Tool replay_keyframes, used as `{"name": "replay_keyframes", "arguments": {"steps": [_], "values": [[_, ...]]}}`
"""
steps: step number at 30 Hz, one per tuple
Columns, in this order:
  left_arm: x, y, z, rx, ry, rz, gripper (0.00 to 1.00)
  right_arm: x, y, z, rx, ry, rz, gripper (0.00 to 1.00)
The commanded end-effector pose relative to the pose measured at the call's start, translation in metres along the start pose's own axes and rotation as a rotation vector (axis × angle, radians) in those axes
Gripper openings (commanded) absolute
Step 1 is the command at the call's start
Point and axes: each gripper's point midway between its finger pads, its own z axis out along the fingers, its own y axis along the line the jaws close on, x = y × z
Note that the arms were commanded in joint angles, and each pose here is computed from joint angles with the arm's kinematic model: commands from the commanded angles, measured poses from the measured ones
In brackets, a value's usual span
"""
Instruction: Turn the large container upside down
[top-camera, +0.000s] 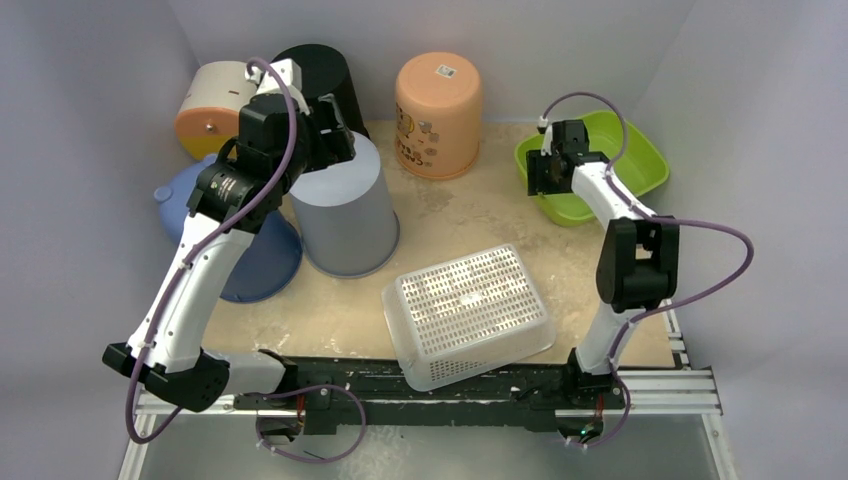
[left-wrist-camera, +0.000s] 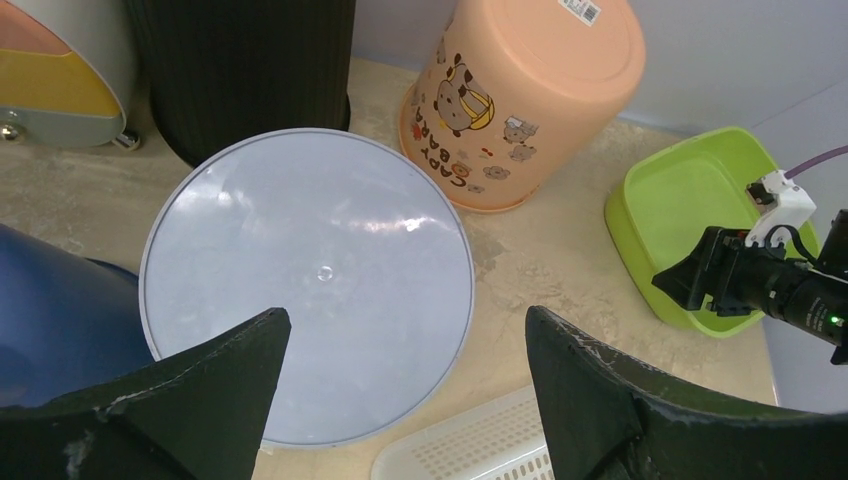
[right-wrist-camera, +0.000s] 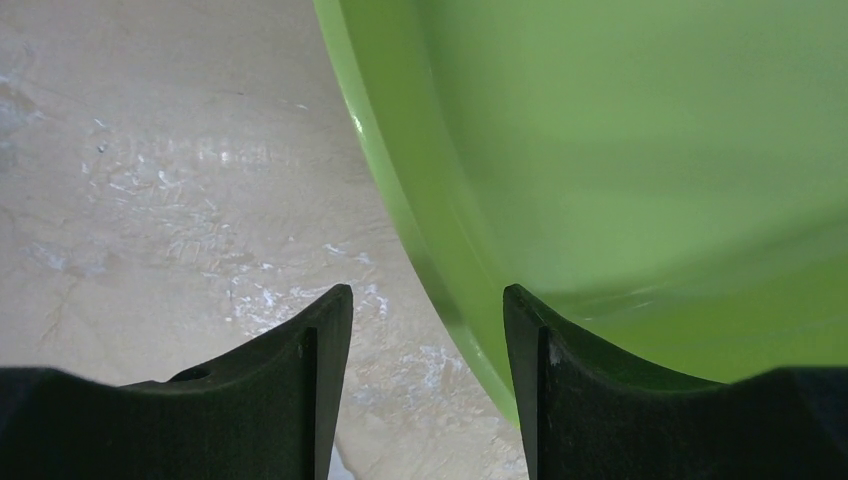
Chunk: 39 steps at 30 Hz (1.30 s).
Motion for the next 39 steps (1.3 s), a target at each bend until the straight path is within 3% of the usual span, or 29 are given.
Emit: {"name": "replay_keyframes", "arguments": {"steps": [1,9,13,17,20,21,23,27,33,39], "values": [[-0.008,0.0,-0.002,-0.003,-0.04,-0.015,0.84,-0.023,0.003,0.0,-0.022,-0.055,-0.058,0.6],[-0.002,0.002,0.004,-0.015,-0.023,-0.016,0.84,-0.009,-0.01,0.024,0.045,-0.014,-0.095,0.6],[0.002,0.002,0.007,-0.017,-0.01,-0.014,0.84,-0.01,-0.015,0.03,0.073,-0.027,-0.092,0.54],[0.004,0.001,0.009,-0.013,-0.006,-0.017,0.84,-0.014,-0.017,0.032,0.086,-0.036,-0.083,0.36],[0.004,0.001,0.007,-0.012,-0.005,-0.019,0.84,-0.014,-0.015,0.034,0.075,-0.02,-0.09,0.06],[0.003,0.001,0.005,-0.011,-0.008,-0.019,0.84,-0.014,-0.013,0.034,0.06,-0.016,-0.09,0.0],[0.002,0.002,0.003,-0.012,-0.014,-0.022,0.84,-0.023,-0.003,0.028,0.004,-0.037,-0.087,0.0],[-0.003,0.004,-0.005,-0.007,-0.031,-0.028,0.84,-0.086,0.022,-0.019,-0.127,-0.212,-0.045,0.0],[-0.013,0.002,-0.017,0.013,-0.056,-0.031,0.84,-0.185,0.075,-0.148,-0.466,-0.556,0.222,0.0],[-0.015,0.005,-0.025,0.013,-0.061,-0.019,0.84,-0.205,0.089,-0.247,-0.761,-0.854,0.561,0.0]]}}
